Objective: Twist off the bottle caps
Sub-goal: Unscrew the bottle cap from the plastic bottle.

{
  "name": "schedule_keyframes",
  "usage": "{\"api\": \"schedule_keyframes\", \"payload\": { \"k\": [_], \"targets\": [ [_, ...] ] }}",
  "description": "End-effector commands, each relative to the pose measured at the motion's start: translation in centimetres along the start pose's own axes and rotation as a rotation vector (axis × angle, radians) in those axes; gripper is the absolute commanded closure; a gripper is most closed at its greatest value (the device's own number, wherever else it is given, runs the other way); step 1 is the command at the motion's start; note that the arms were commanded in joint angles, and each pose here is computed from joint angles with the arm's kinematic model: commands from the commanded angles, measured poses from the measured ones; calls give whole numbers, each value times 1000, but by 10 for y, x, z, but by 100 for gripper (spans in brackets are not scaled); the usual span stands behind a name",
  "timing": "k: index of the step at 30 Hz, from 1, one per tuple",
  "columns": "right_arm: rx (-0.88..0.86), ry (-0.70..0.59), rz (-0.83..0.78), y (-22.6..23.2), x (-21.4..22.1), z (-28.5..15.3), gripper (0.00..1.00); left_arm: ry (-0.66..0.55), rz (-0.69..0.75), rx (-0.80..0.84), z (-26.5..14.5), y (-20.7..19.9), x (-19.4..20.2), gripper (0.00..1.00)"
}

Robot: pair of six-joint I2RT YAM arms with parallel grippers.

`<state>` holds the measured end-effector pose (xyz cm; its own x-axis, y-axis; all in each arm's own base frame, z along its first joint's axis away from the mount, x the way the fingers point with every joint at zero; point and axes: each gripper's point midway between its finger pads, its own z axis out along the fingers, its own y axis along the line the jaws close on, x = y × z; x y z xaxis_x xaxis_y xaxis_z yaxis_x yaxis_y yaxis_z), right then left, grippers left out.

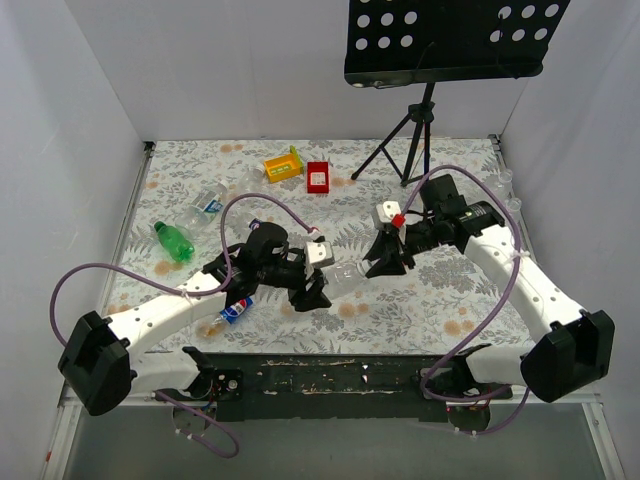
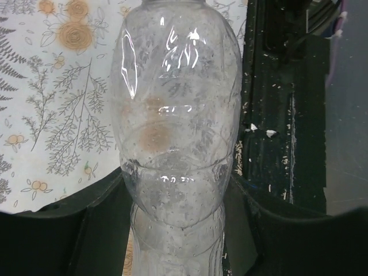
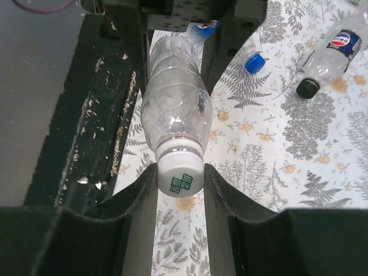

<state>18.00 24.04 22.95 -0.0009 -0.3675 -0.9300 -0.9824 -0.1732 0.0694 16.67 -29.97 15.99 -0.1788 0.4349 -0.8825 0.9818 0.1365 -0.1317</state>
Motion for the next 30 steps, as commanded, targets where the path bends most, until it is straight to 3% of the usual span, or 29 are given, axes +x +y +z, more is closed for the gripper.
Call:
{"api": "schedule_keyframes", "payload": {
  "k": [1, 13, 20, 25, 30],
  "targets": [
    [51, 30, -259, -4, -9, -6, 92, -65, 4, 142, -5, -24, -20, 85],
    [82, 26, -188, -3, -5, -5, 85, -45, -4, 55, -2, -7, -16, 86],
    [122, -2, -107, -11, -13, -7, 55, -48, -1, 43, -3, -6, -19, 86],
    [169, -17, -54, -19, -22, -16, 20, -38, 0, 30, -5, -5, -17, 86],
    [222, -24, -47, -24, -26, -36, 12, -35, 8, -6, -8, -1, -16, 86]
  ]
}}
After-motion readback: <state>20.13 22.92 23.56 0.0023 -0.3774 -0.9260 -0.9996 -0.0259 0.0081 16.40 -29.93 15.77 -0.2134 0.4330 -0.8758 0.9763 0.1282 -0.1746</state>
